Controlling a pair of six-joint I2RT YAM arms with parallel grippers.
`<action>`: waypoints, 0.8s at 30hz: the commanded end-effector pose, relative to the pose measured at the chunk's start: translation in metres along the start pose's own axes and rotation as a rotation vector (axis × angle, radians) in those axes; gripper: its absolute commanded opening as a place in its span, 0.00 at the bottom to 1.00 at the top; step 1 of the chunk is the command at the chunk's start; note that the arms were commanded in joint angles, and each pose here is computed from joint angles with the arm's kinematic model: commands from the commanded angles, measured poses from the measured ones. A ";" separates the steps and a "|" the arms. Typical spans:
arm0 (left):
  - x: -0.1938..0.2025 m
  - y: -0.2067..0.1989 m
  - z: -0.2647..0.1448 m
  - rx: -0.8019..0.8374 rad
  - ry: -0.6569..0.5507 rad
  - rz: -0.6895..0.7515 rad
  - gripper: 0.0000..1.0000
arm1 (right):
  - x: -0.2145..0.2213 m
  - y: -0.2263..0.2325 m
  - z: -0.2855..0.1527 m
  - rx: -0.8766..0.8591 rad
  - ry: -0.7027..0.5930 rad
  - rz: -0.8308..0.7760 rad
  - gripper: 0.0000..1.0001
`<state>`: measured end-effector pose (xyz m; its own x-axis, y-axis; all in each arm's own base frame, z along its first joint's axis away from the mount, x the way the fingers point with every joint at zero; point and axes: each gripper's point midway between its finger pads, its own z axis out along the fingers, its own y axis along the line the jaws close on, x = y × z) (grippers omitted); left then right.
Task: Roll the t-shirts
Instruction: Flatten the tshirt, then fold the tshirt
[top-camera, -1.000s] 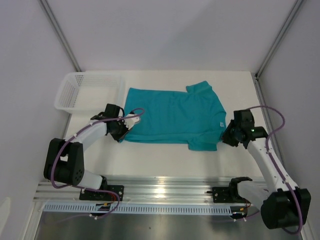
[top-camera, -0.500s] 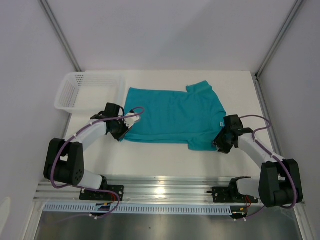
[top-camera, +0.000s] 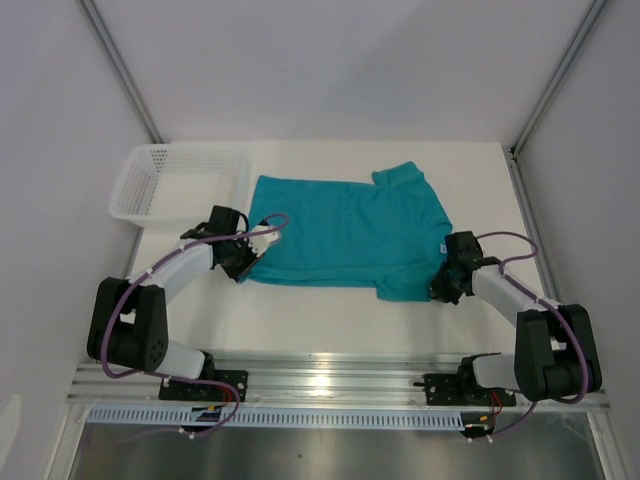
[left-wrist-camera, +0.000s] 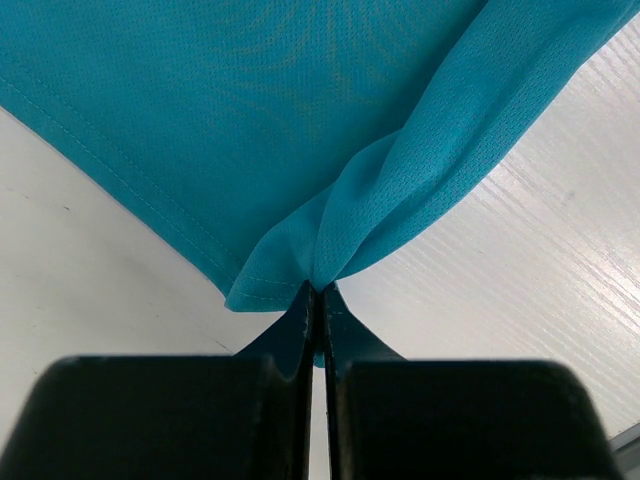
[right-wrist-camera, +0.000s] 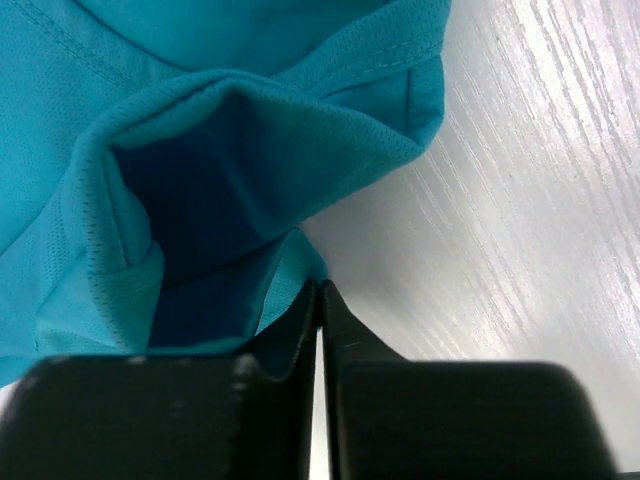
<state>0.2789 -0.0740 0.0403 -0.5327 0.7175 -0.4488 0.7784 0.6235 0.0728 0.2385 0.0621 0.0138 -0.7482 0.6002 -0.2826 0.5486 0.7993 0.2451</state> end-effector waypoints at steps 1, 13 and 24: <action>-0.015 0.005 -0.008 -0.018 -0.051 0.006 0.01 | 0.006 -0.013 0.006 0.045 -0.002 -0.003 0.00; 0.008 -0.018 -0.027 -0.008 -0.053 0.090 0.01 | 0.044 -0.013 -0.087 -0.020 -0.020 -0.061 0.00; 0.041 -0.040 -0.029 0.030 -0.005 0.173 0.01 | 0.082 -0.010 -0.140 -0.081 0.039 -0.069 0.00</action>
<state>0.2251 -0.0599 0.0431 -0.4420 0.7873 -0.4299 0.8388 0.5326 0.1129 0.1246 0.0993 0.0909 -0.8299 0.4979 -0.2517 0.4298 0.8582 0.2806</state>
